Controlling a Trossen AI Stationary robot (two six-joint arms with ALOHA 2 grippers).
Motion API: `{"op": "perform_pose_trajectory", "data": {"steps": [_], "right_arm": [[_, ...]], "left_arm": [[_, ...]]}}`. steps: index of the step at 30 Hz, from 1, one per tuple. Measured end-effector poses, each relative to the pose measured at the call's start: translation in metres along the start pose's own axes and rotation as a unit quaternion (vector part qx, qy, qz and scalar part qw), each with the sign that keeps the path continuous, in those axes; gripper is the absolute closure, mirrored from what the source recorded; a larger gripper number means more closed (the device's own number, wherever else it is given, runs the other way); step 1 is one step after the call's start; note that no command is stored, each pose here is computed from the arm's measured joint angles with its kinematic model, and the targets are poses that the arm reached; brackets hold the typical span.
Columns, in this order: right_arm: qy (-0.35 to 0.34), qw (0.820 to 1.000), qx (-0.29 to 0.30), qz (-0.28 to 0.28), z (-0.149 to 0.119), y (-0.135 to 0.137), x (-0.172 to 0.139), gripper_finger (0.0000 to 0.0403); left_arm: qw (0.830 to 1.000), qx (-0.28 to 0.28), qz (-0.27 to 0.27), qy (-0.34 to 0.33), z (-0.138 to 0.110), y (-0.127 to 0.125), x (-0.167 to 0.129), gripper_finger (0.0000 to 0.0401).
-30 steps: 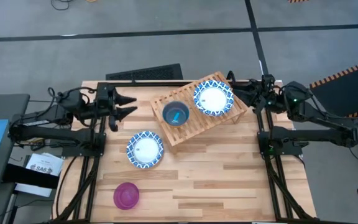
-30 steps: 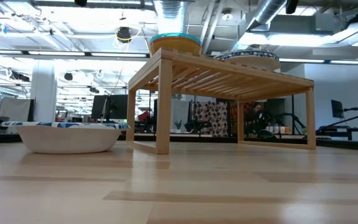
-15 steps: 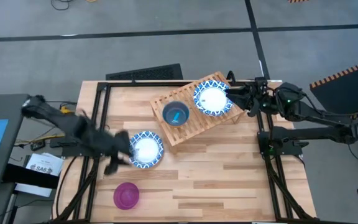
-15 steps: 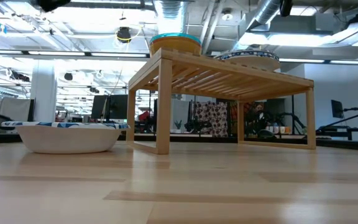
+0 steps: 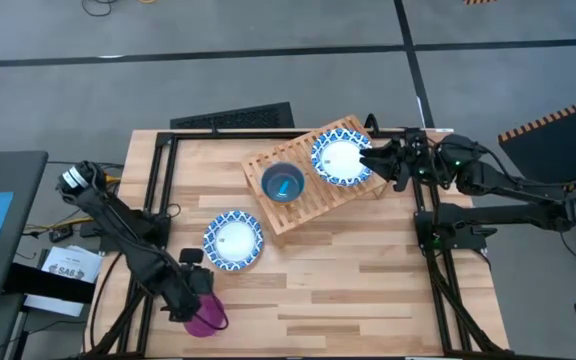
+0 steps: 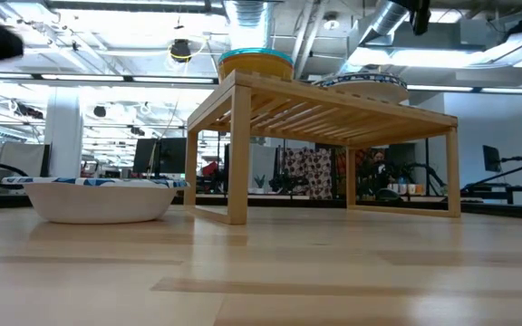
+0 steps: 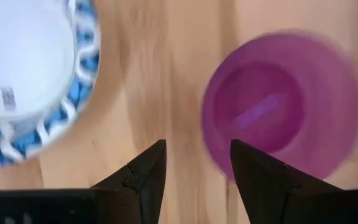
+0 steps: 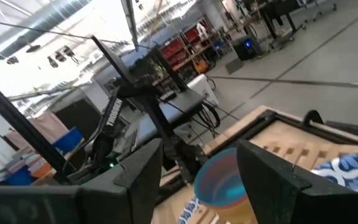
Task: Place and stack bowls onto a shelf
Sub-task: Stack the purple bowl on top of the blue bowl on the shelf
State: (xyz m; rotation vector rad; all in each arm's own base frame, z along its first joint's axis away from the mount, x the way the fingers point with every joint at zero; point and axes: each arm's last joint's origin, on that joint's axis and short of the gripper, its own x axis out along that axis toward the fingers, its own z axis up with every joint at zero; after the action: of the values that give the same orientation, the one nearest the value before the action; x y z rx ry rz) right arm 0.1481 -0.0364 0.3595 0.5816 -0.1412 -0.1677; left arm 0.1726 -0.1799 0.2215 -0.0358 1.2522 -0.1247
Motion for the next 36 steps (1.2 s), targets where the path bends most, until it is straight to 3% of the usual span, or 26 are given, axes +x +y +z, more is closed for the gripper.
{"op": "perform_pose_trajectory", "data": {"steps": [8,17,20,25,30,36], "right_arm": [[0.008,1.000,-0.001,-0.006,-0.002,-0.001,0.000,0.0171],[0.026,1.000,-0.002,-0.018,-0.005,-0.003,0.000,0.0171],[0.029,0.999,-0.001,-0.020,-0.006,-0.004,0.000,0.0171],[0.038,0.999,-0.009,-0.025,-0.007,-0.005,0.000,0.0171],[0.038,0.999,-0.014,-0.025,-0.007,-0.005,0.000,0.0171],[0.043,0.999,-0.014,-0.028,-0.008,-0.006,-0.001,0.0171]], "left_arm": [[0.997,-0.065,-0.044,0.021,-0.015,0.004,0.032,0.0239],[0.990,-0.126,-0.046,0.049,-0.032,0.014,0.051,0.0243],[0.987,-0.132,-0.066,0.068,-0.033,0.013,0.051,0.0275],[0.980,-0.136,-0.108,0.095,-0.024,0.012,0.046,0.0386],[0.974,-0.141,-0.150,0.090,-0.002,0.014,0.020,0.0399],[0.975,-0.158,-0.154,0.039,0.027,0.043,-0.061,0.0401]]}}
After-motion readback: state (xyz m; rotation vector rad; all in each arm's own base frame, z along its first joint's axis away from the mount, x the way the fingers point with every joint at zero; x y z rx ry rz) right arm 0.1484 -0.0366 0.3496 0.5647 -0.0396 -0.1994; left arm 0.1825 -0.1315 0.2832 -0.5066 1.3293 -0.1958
